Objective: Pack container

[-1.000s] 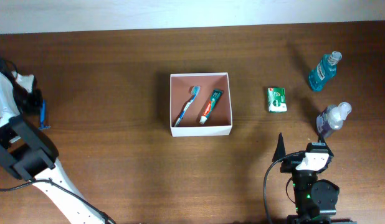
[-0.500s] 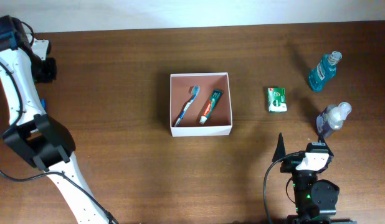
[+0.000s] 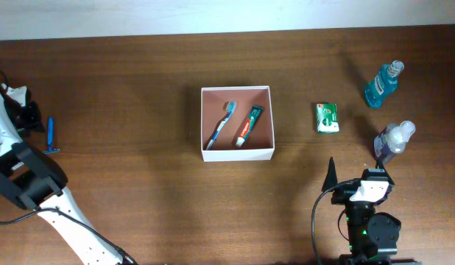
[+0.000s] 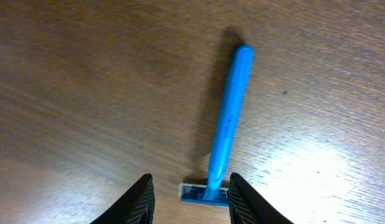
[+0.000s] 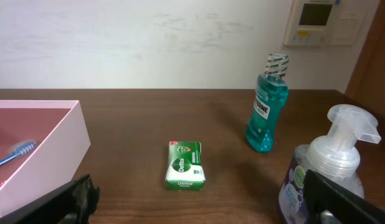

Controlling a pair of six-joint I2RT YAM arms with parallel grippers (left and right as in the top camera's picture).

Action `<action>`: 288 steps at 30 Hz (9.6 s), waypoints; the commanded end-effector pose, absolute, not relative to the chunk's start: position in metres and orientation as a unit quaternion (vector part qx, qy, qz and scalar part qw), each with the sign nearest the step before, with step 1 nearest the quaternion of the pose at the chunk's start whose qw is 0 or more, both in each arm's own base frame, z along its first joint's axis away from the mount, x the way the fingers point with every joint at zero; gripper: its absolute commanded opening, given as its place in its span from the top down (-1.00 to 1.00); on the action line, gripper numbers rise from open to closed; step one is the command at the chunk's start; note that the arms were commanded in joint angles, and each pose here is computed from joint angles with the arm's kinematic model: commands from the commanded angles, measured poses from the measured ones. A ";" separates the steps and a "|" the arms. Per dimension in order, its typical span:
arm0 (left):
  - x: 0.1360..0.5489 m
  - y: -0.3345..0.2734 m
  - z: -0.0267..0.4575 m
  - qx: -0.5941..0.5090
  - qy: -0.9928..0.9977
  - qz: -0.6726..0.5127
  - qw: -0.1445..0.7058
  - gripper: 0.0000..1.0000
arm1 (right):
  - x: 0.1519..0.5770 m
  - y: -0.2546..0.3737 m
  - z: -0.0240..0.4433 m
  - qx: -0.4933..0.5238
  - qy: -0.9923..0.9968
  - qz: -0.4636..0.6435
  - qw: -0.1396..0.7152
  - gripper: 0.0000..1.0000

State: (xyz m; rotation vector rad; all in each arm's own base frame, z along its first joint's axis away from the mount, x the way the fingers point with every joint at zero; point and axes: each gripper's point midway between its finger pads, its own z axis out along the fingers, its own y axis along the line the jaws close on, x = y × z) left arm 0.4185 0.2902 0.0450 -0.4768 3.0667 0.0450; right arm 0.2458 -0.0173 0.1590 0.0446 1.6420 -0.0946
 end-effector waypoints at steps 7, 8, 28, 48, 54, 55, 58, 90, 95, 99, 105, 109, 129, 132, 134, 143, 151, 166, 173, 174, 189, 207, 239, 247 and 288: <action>0.429 0.280 0.031 -0.150 0.988 -0.009 0.026 0.23 | 0.246 -0.016 0.156 0.018 0.733 -0.040 0.678 -0.97; 0.429 0.280 0.030 -0.146 0.989 -0.010 0.026 0.22 | 0.246 -0.016 0.156 0.018 0.733 -0.040 0.678 -0.97; 0.418 0.274 -0.003 -0.128 0.992 -0.019 -0.005 0.24 | 0.246 -0.016 0.156 0.018 0.733 -0.040 0.678 -0.97; 0.418 0.269 0.003 -0.144 0.989 -0.021 -0.009 0.99 | 0.246 -0.016 0.156 0.018 0.733 -0.040 0.678 -0.97; 0.456 0.236 0.061 -0.111 0.991 -0.043 0.055 0.99 | 0.246 -0.016 0.156 0.018 0.733 -0.040 0.678 -0.97; 0.462 0.227 0.071 -0.104 0.991 -0.051 0.066 0.99 | 0.246 -0.016 0.156 0.018 0.733 -0.040 0.678 -0.97; 0.480 0.187 0.107 -0.069 0.989 -0.077 0.103 0.99 | 0.246 -0.016 0.156 0.018 0.733 -0.040 0.678 -0.97; 0.441 -0.230 0.246 0.265 0.931 -0.169 0.184 0.99 | 0.246 -0.016 0.156 0.018 0.733 -0.040 0.678 -0.96; 0.420 -0.252 0.209 0.283 0.938 -0.165 0.114 0.99 | 0.246 -0.016 0.156 0.018 0.733 -0.040 0.678 -0.97; 0.408 -0.261 0.181 0.292 0.941 -0.158 0.069 0.99 | 0.246 -0.016 0.156 0.018 0.733 -0.040 0.678 -0.97; 0.403 -0.271 0.143 0.300 0.942 -0.147 0.035 0.99 | 0.246 -0.016 0.156 0.018 0.733 -0.040 0.678 -0.97; 0.400 -0.266 0.117 0.300 0.946 -0.122 0.012 0.99 | 0.246 -0.016 0.156 0.018 0.733 -0.040 0.678 -0.97; 0.399 -0.268 0.063 0.266 0.956 -0.121 -0.010 0.98 | 0.246 -0.016 0.156 0.018 0.733 -0.040 0.678 -0.97; 0.397 -0.270 0.058 0.269 0.956 -0.120 -0.012 0.97 | 0.246 -0.016 0.156 0.018 0.733 -0.040 0.678 -0.97; 0.396 -0.273 0.055 0.272 0.955 -0.120 -0.012 0.97 | 0.246 -0.016 0.156 0.018 0.733 -0.040 0.678 -0.97; 0.399 -0.281 0.054 0.256 0.959 -0.123 -0.002 0.95 | 0.246 -0.016 0.156 0.018 0.733 -0.040 0.678 -0.97; 0.408 -0.286 0.053 0.258 0.957 -0.128 0.019 0.82 | 0.246 -0.016 0.156 0.018 0.733 -0.040 0.678 -0.97; 0.411 -0.279 0.017 0.243 0.965 -0.100 -0.003 0.81 | 0.246 -0.016 0.156 0.018 0.733 -0.040 0.678 -0.97; 0.412 -0.279 0.018 0.243 0.965 -0.100 -0.001 0.67 | 0.246 -0.016 0.156 0.018 0.733 -0.040 0.678 -0.97; 0.412 -0.279 0.018 0.243 0.965 -0.100 -0.001 0.67 | 0.246 -0.016 0.156 0.018 0.733 -0.040 0.678 -0.97; 0.412 -0.279 0.025 0.243 0.965 -0.100 -0.002 0.35 | 0.246 -0.016 0.156 0.018 0.733 -0.040 0.678 -0.97; 0.443 -0.268 0.100 0.247 0.965 -0.049 0.079 0.33 | 0.246 -0.016 0.156 0.018 0.733 -0.040 0.678 -0.97; 0.427 -0.237 0.095 0.254 0.964 -0.075 0.012 0.51 | 0.246 -0.016 0.156 0.018 0.733 -0.040 0.678 -0.97; 0.442 -0.245 0.218 0.258 0.945 -0.110 0.168 -0.02 | 0.246 -0.016 0.156 0.018 0.733 -0.040 0.678 -0.97; 0.229 -0.010 0.320 -0.046 0.967 0.085 0.237 -0.99 | 0.246 -0.016 0.156 0.018 0.733 -0.040 0.678 -0.97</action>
